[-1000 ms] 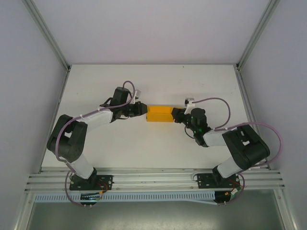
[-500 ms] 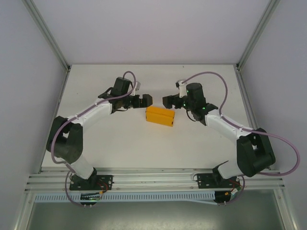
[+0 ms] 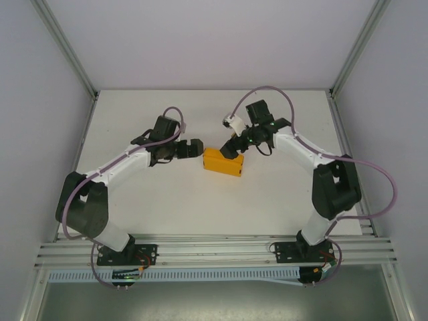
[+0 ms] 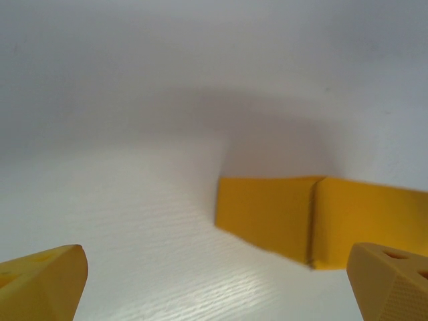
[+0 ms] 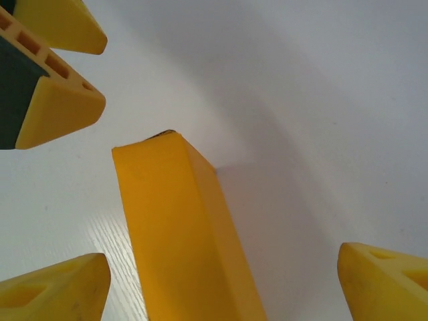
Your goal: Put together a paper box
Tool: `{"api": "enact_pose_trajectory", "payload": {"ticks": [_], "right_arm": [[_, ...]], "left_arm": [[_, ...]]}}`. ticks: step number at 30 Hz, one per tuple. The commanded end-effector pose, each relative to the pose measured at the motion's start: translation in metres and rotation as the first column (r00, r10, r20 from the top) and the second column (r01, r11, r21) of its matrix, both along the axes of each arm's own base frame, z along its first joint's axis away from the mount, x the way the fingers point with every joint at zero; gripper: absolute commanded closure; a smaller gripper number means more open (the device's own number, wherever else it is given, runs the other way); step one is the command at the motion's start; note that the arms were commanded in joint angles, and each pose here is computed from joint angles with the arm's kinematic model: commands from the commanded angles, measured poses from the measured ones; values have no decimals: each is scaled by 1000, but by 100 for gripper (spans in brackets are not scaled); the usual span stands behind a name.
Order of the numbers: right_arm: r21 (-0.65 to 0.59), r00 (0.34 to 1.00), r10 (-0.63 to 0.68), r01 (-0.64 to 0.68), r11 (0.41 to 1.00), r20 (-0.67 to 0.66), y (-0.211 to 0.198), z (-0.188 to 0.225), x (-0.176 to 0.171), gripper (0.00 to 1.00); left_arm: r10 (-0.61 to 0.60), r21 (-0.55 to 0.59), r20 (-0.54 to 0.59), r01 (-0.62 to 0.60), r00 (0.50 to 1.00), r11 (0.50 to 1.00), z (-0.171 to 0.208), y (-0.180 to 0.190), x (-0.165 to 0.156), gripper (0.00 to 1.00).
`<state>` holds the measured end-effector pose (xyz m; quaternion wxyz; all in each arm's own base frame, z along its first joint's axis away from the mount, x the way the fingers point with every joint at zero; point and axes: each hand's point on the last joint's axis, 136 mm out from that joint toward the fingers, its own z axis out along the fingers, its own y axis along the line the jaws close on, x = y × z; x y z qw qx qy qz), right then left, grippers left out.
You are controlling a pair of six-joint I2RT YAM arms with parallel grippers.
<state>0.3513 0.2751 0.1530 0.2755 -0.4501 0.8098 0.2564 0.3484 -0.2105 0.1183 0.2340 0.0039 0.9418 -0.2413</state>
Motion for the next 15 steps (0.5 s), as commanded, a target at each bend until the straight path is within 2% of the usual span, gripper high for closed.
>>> {"api": "enact_pose_trajectory", "payload": {"ticks": [1, 6, 12, 15], "right_arm": [[-76, 992, 85, -92, 993, -91, -4, -19, -12, 14], [-60, 965, 212, -223, 973, -151, 7, -24, -30, 15], [-60, 956, 245, -257, 964, -164, 13, -31, -37, 15], [-135, 959, 229, -252, 958, -164, 13, -47, -36, 15]], "left_arm": [[49, 7, -34, -49, 998, 999, -4, 11, -12, 1], [75, 19, -43, -74, 996, 997, -11, 21, -24, 1], [105, 37, -47, -103, 993, 994, -17, 31, -35, 2], [114, 42, -48, -112, 992, 993, -18, 34, -38, 2]]}}
